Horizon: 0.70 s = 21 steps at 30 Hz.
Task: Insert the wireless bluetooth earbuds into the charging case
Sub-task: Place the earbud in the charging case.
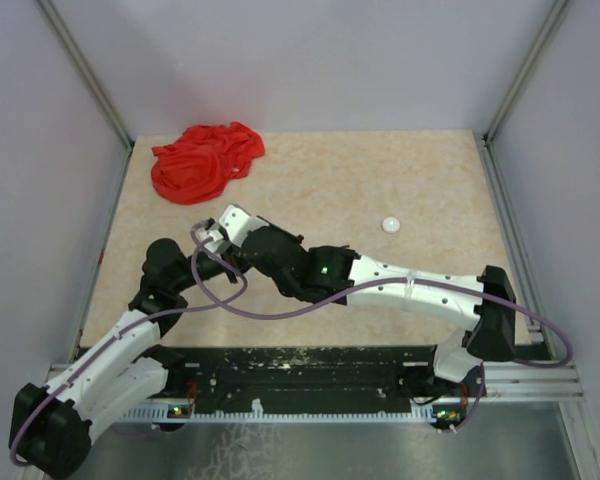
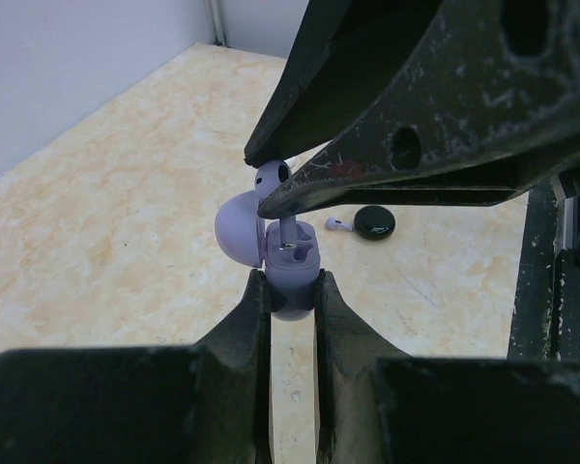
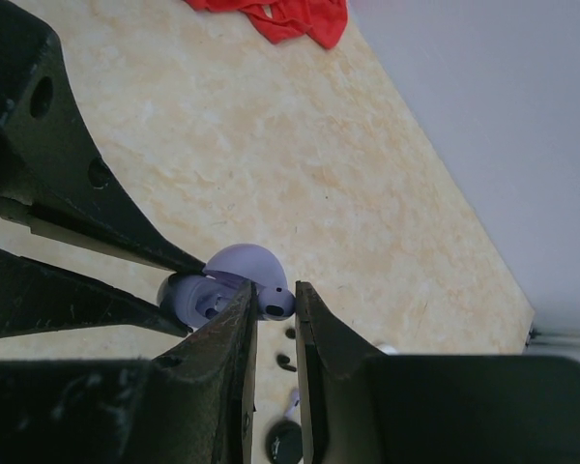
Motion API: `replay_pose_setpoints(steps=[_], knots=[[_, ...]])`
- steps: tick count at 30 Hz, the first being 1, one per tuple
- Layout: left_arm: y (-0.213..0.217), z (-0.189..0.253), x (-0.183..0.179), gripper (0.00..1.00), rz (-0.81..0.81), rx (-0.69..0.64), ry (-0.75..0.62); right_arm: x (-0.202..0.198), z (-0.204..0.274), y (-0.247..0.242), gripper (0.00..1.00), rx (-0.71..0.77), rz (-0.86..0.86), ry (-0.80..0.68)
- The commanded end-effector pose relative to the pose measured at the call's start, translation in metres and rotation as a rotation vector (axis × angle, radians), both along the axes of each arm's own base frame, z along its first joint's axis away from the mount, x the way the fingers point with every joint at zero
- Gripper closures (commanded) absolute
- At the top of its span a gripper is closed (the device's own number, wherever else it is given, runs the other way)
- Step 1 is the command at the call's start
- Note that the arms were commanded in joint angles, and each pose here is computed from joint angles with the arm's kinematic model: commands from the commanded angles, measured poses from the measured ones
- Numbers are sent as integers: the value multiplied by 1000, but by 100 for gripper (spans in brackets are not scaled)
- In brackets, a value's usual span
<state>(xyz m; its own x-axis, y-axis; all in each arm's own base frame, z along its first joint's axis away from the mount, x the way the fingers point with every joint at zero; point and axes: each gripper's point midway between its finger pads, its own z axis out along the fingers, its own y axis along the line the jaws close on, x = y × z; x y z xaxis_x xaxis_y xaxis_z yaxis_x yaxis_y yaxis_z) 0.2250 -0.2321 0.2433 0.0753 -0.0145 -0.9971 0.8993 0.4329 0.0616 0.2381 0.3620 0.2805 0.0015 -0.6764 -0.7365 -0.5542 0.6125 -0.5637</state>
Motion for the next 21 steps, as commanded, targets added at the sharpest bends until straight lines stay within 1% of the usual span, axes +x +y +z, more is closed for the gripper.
replay_pose_setpoints(steps=[1, 5, 11, 21], knots=[[2, 19, -3, 99, -1, -59, -40, -2, 8, 3, 87, -9, 5, -47], [5, 23, -1, 99, 21, -95, -23, -4, 3, 3, 86, -34, 11, -55], [3, 26, -4, 99, -9, -126, 6, -6, 5, 4, 86, -14, 22, -51], [-3, 29, -19, 99, -91, -147, 10, -10, 47, -16, 86, 94, 57, -134]])
